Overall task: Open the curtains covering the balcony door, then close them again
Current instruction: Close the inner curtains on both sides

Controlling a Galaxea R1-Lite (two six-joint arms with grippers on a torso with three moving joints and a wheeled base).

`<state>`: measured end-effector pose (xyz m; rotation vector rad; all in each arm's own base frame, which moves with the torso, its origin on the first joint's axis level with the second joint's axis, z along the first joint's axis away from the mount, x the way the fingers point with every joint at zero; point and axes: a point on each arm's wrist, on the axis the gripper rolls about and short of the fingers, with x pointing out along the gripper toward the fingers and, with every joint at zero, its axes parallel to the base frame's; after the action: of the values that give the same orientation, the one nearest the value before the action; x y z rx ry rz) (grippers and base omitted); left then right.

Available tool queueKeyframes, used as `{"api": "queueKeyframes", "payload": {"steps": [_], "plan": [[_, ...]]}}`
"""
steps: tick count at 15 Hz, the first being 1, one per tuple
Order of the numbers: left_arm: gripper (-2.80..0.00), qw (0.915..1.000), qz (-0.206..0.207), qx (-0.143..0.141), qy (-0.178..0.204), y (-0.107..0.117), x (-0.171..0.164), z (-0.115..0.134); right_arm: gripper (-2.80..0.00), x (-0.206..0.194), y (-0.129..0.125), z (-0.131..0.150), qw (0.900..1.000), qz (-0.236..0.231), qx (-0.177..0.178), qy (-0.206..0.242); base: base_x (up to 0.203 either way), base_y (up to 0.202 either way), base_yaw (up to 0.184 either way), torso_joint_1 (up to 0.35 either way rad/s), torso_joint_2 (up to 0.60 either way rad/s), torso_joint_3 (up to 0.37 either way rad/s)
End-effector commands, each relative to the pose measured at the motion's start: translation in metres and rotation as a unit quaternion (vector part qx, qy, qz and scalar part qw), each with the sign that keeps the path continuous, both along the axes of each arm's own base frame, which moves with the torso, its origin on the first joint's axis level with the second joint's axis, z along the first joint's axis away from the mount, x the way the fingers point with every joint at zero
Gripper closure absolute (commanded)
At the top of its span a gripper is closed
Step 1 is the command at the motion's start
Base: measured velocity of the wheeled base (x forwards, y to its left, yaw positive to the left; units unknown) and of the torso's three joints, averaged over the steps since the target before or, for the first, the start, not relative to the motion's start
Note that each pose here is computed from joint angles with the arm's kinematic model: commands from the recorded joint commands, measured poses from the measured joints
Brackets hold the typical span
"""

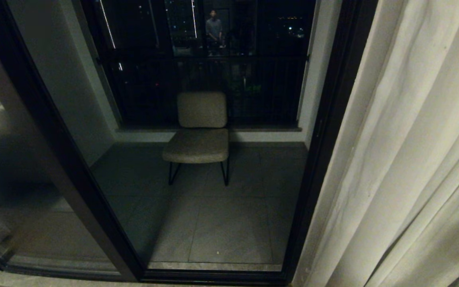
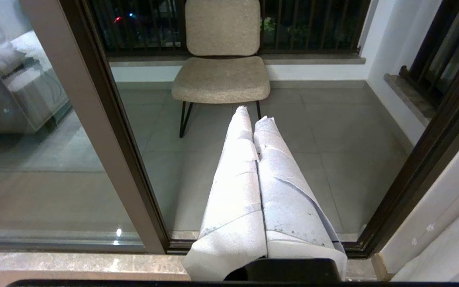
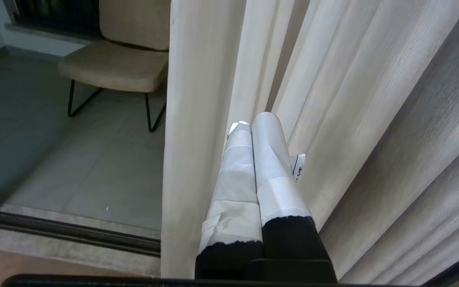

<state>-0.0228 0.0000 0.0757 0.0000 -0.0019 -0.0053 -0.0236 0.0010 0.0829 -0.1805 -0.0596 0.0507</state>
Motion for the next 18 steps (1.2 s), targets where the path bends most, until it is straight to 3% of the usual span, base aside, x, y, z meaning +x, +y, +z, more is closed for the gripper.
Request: {"api": "queueKeyframes", "payload": {"steps": [1, 7, 18], "plan": [[0.00, 1.0000, 0.000, 0.000, -0.001, 0.000, 0.000, 0.000, 0.00, -0.003, 0.000, 0.010, 1.000, 0.009, -0.001, -0.015, 0.000, 0.000, 0.000, 0.000, 0.00, 0.000], [0.00, 1.0000, 0.000, 0.000, -0.001, 0.000, 0.000, 0.000, 0.00, -0.010, 0.003, 0.032, 0.998, 0.059, -0.005, -0.025, 0.000, 0.000, 0.000, 0.000, 0.00, 0.000], [0.00, 1.0000, 0.000, 0.000, -0.001, 0.000, 0.000, 0.000, 0.00, 0.029, 0.003, 0.100, 0.997, 0.071, 0.000, -0.010, 0.000, 0.000, 0.000, 0.000, 0.00, 0.000]]}}
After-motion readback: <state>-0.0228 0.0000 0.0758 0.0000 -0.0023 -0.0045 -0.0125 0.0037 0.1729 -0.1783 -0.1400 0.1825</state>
